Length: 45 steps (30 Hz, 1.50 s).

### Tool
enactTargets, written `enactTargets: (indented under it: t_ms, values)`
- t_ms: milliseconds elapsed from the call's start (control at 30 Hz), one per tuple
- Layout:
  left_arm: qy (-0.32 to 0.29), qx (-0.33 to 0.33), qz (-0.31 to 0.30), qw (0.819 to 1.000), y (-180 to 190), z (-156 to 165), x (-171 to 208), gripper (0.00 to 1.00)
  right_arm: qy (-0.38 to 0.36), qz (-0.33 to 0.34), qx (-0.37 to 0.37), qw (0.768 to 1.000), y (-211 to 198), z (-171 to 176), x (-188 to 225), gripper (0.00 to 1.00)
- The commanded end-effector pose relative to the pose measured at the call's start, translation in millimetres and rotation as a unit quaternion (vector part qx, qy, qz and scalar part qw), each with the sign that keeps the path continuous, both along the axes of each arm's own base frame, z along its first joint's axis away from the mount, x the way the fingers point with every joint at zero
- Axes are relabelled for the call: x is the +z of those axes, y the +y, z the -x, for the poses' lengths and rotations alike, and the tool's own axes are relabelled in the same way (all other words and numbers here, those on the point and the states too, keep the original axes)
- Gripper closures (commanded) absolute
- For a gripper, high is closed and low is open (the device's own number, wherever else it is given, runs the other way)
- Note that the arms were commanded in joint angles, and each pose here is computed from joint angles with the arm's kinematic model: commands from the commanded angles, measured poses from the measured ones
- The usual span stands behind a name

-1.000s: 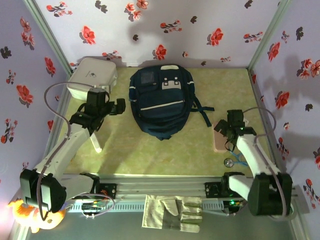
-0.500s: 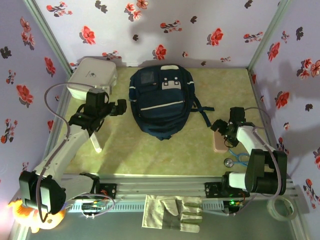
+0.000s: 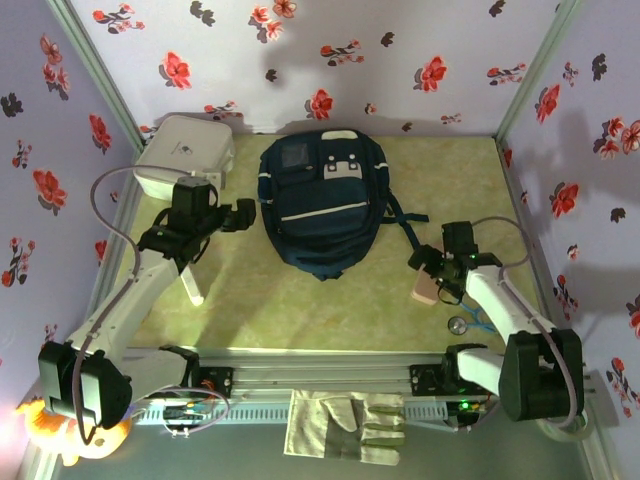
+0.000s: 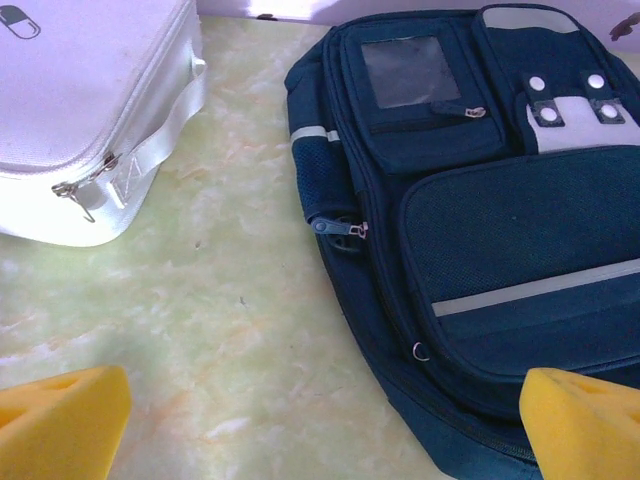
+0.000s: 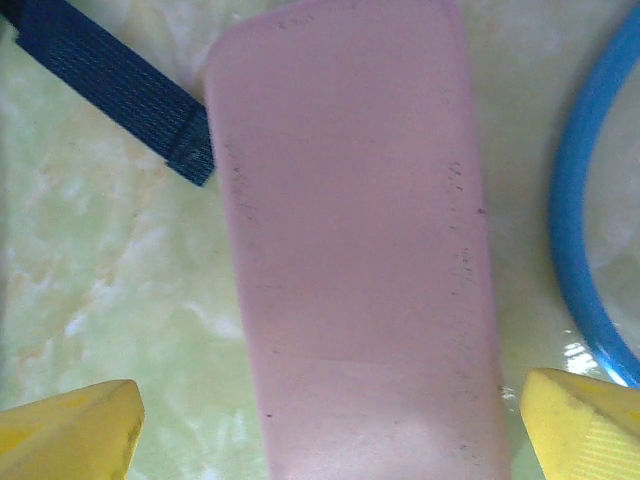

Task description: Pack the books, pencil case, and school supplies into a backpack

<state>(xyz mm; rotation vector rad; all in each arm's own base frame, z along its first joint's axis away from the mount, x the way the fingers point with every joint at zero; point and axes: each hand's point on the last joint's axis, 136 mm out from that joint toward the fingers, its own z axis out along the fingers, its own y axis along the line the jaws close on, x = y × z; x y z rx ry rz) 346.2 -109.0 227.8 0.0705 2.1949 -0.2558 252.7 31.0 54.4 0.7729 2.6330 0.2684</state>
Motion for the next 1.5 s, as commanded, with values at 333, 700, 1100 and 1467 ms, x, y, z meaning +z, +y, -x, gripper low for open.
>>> enactTargets:
  t_ms: [333, 700, 1100, 1467]
  values:
    - [-0.005, -0.042, 0.016, 0.999, -14.0, 0.3, 2.2, 0.0, 0.071, 0.051, 0.009, 0.996, 3.6, 20.4, -34.3, 0.09]
    - [0.035, -0.158, -0.034, 0.986, -77.4, 1.4, -18.8, 0.04, 0.085, 0.078, 0.005, 0.993, -1.8, 22.4, -44.7, 0.31]
    - [0.049, -0.381, -0.195, 0.903, -185.3, 1.0, -68.3, 0.13, 0.005, 0.046, 0.0, 0.999, 4.9, 14.4, -16.5, 0.42]
    - [0.127, -0.495, -0.296, 0.807, -220.3, -7.4, -126.0, 0.36, -0.037, 0.019, -0.001, 0.999, 11.0, 10.6, 4.5, 0.41]
